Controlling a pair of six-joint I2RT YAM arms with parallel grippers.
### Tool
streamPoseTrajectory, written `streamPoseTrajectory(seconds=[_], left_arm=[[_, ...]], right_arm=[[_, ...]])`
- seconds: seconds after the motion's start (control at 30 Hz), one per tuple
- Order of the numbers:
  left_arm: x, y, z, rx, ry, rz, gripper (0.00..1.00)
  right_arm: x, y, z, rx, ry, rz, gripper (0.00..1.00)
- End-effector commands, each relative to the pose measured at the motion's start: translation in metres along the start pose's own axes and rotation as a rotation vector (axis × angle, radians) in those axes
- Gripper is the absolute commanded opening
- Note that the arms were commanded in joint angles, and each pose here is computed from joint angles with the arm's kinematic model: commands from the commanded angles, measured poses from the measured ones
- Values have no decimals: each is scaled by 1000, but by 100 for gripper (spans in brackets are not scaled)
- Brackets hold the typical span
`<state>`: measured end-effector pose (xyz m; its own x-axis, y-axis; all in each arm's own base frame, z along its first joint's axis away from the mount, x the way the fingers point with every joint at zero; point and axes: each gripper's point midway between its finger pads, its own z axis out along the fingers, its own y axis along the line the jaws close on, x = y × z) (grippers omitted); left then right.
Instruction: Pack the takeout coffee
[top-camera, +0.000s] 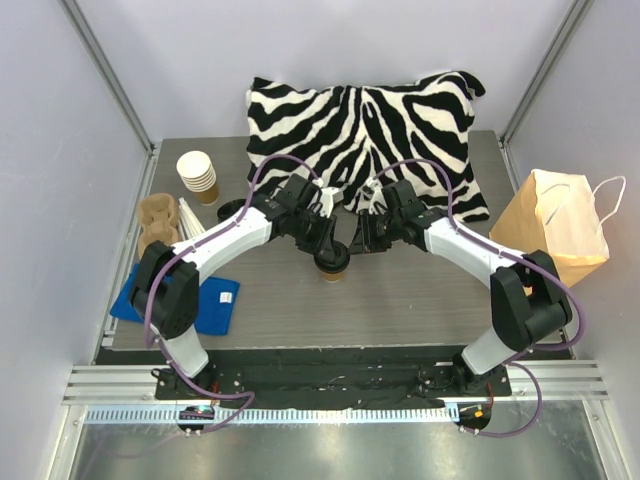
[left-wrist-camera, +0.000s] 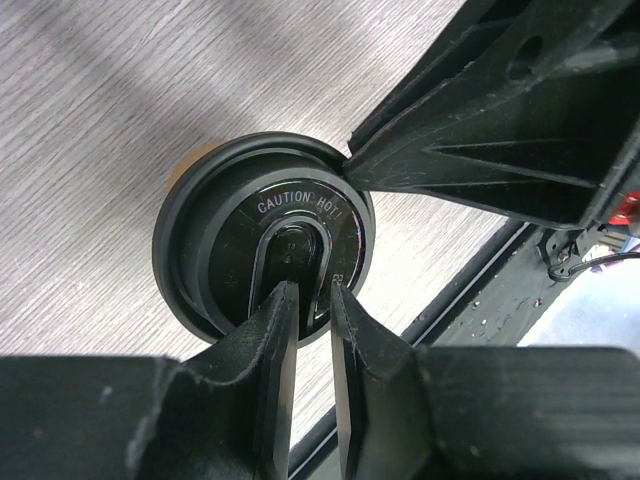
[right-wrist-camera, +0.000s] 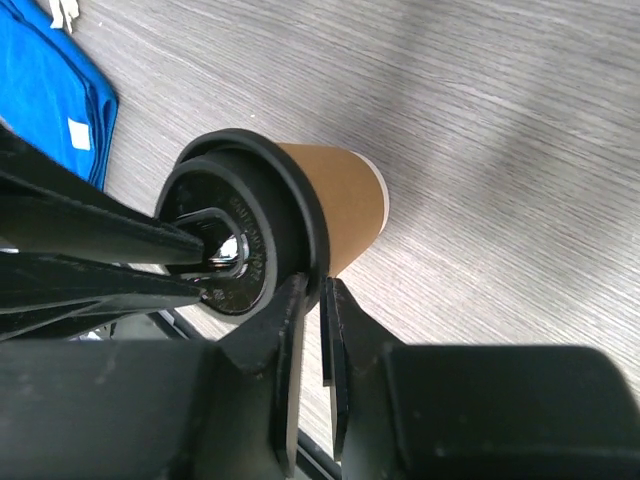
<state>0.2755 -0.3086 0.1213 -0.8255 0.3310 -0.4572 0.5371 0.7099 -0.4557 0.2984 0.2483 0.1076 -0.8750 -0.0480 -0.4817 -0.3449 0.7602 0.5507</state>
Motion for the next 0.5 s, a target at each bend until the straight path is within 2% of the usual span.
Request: streamPoseTrajectory(seconds=[0.0,0.17,0.27,0.47], left_arm=[[8,12,5,-29,42,-6,24],[-31,-23,-24,69,-82,26,28],[-47,-37,-42,93,-133,44,29],[-66,-49,-77,118,-230,53,30]], right_arm=[[-33,24,-28,-26,-89,-85,20],[-52,57,-53,-123,-153,-141,22],[-57,70,-59,-168,-170,-122,22],[-52,73,-50,-193,-150,-85,22]])
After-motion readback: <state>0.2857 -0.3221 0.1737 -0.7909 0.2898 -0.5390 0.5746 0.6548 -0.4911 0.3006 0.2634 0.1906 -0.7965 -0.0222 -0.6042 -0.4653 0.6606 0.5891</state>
